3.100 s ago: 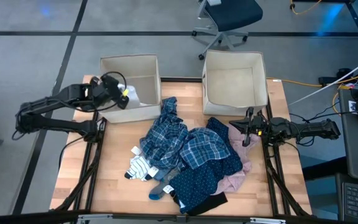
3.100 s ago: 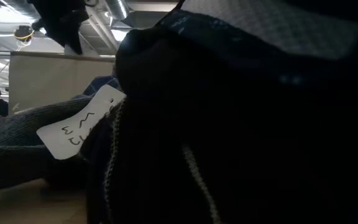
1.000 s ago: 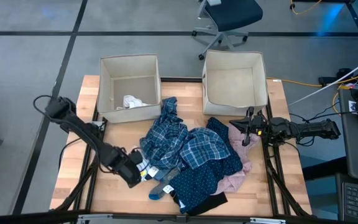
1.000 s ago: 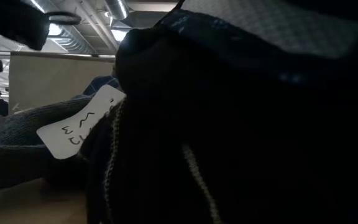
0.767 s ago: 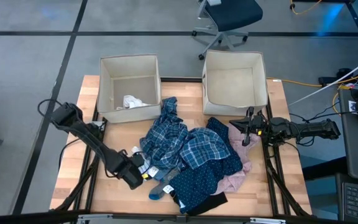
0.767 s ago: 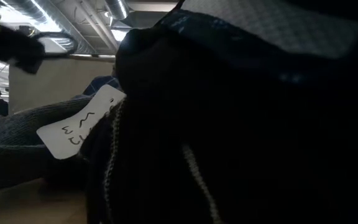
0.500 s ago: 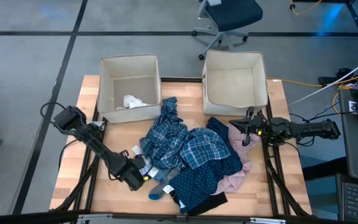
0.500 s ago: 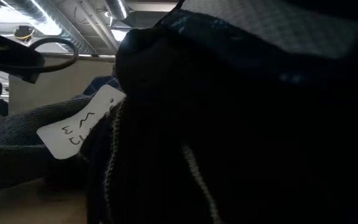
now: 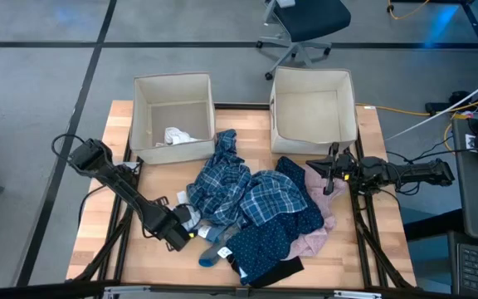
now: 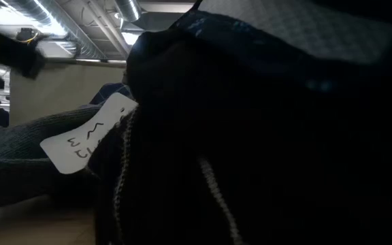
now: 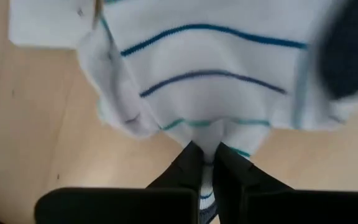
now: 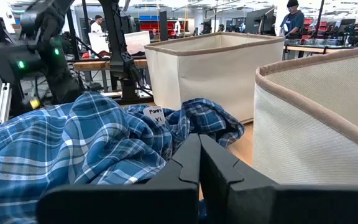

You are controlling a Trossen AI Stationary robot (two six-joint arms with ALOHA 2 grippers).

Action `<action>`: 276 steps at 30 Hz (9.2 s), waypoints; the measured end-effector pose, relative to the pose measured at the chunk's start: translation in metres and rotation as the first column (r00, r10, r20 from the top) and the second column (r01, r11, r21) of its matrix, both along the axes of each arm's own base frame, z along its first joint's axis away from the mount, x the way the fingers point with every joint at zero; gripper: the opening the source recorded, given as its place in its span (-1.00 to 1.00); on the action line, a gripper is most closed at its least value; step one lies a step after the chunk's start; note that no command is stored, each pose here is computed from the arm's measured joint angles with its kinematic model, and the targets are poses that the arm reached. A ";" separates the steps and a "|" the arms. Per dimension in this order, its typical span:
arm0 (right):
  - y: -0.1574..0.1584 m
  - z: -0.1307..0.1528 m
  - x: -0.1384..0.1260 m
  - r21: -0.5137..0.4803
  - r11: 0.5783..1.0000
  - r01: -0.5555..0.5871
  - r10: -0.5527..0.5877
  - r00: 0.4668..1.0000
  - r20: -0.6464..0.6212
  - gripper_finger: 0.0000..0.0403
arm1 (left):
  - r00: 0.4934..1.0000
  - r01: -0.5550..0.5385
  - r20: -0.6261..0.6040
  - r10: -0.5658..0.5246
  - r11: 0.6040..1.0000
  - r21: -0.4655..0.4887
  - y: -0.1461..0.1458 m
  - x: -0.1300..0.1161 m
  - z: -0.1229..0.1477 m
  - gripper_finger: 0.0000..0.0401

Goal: Sort clothes
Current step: Put the white patterned sock into the left laundry bin, then put the blue polo shirt into the right laundry bin

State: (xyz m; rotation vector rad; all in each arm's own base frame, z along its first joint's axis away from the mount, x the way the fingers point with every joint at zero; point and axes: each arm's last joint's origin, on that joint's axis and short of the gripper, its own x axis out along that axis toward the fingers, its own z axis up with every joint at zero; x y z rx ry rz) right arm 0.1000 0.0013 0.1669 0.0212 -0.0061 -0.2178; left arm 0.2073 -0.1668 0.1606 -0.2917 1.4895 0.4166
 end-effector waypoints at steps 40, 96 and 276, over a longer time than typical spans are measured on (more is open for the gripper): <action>0.000 0.000 0.000 0.020 1.000 -0.001 0.000 1.000 0.004 -0.97 | 0.734 -0.490 0.678 -0.050 0.652 0.579 0.168 -0.056 0.199 -0.89; 0.000 0.000 0.000 0.025 1.000 -0.001 0.001 1.000 0.005 -0.97 | 0.731 0.131 0.680 -0.056 0.990 -0.060 0.131 0.001 0.160 0.15; 0.009 0.043 0.275 -0.049 0.984 -0.172 0.080 0.671 -0.737 0.25 | 0.535 -0.289 0.769 -0.350 0.779 0.556 0.180 -0.036 0.144 -0.13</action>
